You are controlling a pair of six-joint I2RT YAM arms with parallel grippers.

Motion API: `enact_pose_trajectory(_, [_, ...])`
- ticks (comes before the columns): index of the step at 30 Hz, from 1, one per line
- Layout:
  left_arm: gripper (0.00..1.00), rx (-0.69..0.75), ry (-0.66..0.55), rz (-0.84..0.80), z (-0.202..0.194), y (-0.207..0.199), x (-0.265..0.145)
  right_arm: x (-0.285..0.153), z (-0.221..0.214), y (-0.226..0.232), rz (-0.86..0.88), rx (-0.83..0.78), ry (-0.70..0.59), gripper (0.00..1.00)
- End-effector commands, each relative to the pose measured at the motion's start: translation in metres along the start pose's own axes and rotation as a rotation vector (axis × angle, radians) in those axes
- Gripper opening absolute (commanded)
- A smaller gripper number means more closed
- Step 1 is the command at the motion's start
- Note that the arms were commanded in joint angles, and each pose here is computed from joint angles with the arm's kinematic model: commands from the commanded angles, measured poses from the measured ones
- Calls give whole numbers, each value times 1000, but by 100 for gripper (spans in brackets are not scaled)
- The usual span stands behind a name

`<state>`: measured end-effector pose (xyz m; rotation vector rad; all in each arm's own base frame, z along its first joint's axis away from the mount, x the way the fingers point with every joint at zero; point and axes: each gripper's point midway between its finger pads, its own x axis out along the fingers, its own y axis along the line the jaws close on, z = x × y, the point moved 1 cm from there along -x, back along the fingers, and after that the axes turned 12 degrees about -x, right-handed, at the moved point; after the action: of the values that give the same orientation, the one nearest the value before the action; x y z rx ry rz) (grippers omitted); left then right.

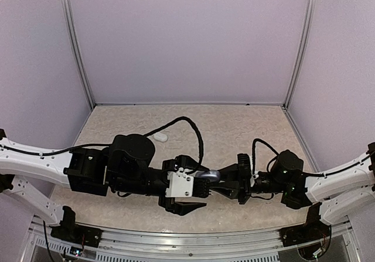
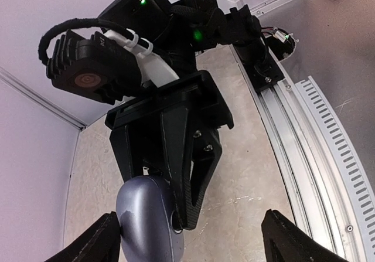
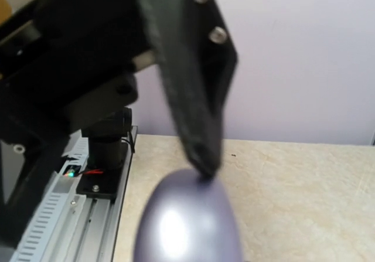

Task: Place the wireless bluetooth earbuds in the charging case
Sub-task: Close the charging case with the earbuds at the corner of the board, then place the charging case with the earbuds at the center of the board.

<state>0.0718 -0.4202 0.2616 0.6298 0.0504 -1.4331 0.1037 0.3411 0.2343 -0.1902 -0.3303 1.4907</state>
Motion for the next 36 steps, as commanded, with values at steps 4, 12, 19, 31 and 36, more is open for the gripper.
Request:
enact_pose_trajectory(4, [76, 66, 52, 98, -15, 9, -3, -3, 19, -27, -84, 83, -62, 0])
enact_pose_trajectory(12, [98, -225, -101, 484, -18, 104, -40, 0, -42, -84, -241, 336, 154, 0])
enact_pose_trajectory(19, [99, -533, -209, 806, -42, 170, -79, 19, -113, -135, -258, 509, 348, 0])
enact_pose_trajectory(31, [99, -945, -287, 1066, -109, 223, -145, 72, -228, -193, -188, 683, 515, 4])
enact_pose_trajectory(36, [99, -961, -284, 1088, -118, 220, -154, 88, -257, -218, -212, 701, 544, 8])
